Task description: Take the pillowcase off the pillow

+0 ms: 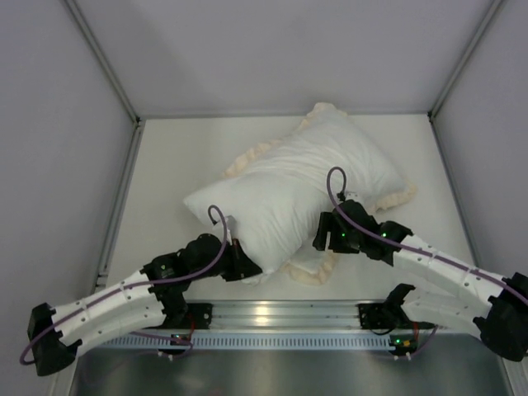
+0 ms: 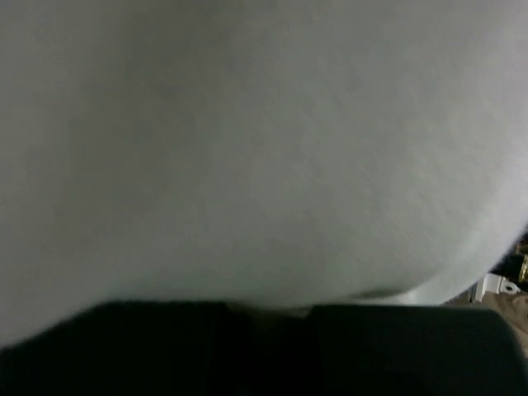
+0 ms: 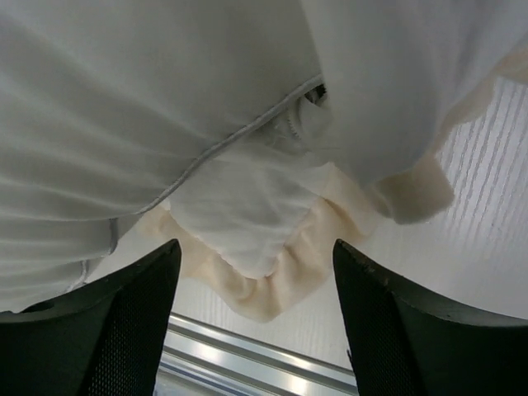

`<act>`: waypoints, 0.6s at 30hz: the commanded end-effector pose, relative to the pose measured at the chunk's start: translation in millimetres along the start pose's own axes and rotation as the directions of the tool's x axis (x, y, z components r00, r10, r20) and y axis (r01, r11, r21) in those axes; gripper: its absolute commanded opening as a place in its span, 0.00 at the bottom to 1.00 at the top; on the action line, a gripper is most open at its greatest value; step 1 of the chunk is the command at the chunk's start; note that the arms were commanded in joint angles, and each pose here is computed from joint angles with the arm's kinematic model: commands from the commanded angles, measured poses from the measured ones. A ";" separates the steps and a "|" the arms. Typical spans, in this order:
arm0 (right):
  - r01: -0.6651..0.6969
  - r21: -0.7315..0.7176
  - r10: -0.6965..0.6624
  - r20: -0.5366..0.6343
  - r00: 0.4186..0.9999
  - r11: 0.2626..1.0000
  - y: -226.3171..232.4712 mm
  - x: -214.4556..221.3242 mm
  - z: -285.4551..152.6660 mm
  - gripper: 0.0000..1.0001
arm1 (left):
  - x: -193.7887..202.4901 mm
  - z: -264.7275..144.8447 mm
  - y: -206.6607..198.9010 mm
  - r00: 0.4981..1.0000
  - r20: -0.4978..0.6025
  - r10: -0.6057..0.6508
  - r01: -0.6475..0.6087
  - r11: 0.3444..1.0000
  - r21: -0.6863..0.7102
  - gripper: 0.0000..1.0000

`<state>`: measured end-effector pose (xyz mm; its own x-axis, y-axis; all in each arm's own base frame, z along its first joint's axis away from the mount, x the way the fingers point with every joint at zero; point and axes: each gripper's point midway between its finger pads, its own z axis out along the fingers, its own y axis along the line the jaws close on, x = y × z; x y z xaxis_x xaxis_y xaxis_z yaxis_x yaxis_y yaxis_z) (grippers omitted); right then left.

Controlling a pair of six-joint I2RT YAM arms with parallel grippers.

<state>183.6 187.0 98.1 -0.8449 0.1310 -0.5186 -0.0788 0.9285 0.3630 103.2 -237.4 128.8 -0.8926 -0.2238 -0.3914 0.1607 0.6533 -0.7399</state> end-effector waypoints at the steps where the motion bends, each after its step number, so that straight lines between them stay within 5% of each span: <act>1: -0.055 -0.004 0.055 0.063 0.996 0.998 12.4 -8.5 3.6 0.71 | 10.0 3.4 -37.0 0.998 -0.062 -0.004 0.016 0.978 0.208 0.00; 8: -0.072 0.131 0.049 0.170 0.984 0.989 12.9 -48.1 17.1 0.70 | 42.0 -4.8 -45.1 0.983 -0.164 0.079 -0.032 0.961 0.273 0.00; 12: -0.072 0.022 0.067 0.195 0.979 0.997 53.3 -58.4 -2.7 0.69 | 46.5 -13.4 -45.3 0.985 -0.146 0.095 -0.045 0.948 0.314 0.00; 18: 0.200 -0.175 -0.149 0.266 0.952 0.964 147.1 -62.7 -84.7 0.70 | 62.8 -9.6 -18.2 0.981 -0.175 0.079 -0.024 0.954 0.298 0.00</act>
<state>179.1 250.3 157.4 -0.7664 0.0286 -0.6417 -0.2030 0.9370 0.2842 56.8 -254.0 125.2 -0.9233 -0.0959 -0.3719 0.2872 0.4705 -0.8344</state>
